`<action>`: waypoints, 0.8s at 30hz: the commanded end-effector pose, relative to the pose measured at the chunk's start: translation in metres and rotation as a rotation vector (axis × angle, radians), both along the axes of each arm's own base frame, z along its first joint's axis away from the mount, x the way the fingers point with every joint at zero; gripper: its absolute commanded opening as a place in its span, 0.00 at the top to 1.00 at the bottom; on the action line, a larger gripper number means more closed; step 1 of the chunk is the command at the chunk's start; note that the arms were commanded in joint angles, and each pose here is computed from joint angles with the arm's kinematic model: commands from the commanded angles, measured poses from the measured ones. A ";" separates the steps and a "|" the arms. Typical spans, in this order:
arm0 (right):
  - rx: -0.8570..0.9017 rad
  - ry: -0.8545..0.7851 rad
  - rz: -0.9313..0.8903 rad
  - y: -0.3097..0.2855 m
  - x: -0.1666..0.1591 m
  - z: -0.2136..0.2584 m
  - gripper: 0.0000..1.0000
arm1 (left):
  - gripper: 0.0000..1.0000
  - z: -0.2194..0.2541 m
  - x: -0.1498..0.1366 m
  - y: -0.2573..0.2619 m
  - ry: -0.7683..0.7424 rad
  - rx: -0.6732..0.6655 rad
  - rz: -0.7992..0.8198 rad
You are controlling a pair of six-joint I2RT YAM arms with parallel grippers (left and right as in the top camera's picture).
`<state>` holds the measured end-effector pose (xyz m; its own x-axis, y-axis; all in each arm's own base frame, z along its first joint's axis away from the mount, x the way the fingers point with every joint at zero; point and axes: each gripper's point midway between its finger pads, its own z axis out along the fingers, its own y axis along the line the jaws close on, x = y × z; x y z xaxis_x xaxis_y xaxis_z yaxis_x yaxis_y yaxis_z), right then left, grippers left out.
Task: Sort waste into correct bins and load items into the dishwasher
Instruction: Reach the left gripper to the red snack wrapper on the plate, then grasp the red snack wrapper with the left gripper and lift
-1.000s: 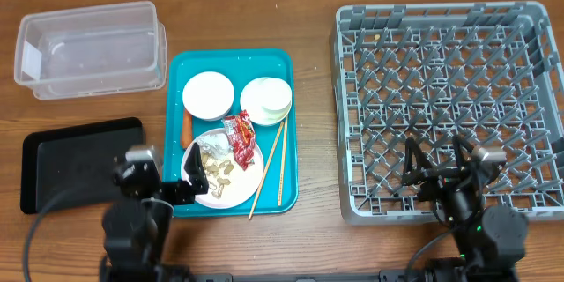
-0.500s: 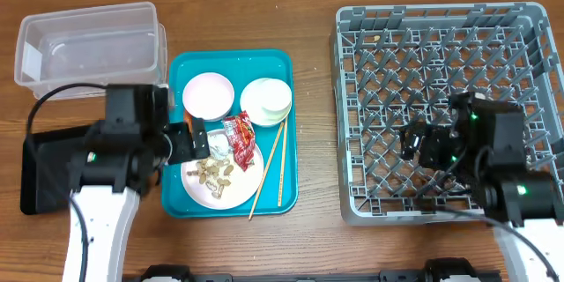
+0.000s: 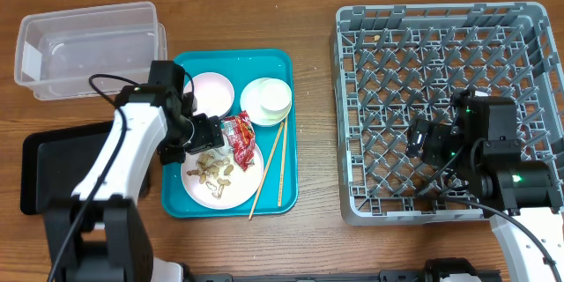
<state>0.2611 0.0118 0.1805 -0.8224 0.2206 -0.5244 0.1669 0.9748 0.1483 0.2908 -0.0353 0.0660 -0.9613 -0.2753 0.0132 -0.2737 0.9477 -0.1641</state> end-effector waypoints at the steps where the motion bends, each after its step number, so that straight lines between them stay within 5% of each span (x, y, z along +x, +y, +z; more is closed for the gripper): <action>1: -0.010 -0.045 0.002 -0.001 0.006 0.015 0.00 | 0.13 -0.011 0.010 -0.006 0.010 -0.024 0.004; 4: -0.010 -0.045 0.002 -0.001 0.006 0.015 0.00 | 0.23 -0.019 0.022 -0.007 -0.019 -0.024 0.004; 9: -0.010 -0.045 0.002 -0.001 0.006 0.015 0.00 | 0.56 -0.021 0.028 -0.007 -0.036 -0.025 0.004; 13: -0.010 -0.045 0.002 -0.001 0.006 0.015 0.00 | 0.69 -0.021 0.028 -0.007 -0.036 -0.025 0.004; 15: -0.010 -0.045 0.002 -0.001 0.006 0.015 0.00 | 0.93 -0.021 0.028 -0.007 -0.038 -0.024 0.003; 21: -0.009 -0.044 0.002 -0.001 0.005 0.015 0.00 | 0.96 -0.001 0.044 0.009 -0.079 0.069 0.000; 24: -0.010 -0.045 0.002 -0.001 0.006 0.015 0.00 | 0.96 0.051 0.071 0.016 -0.158 0.095 0.003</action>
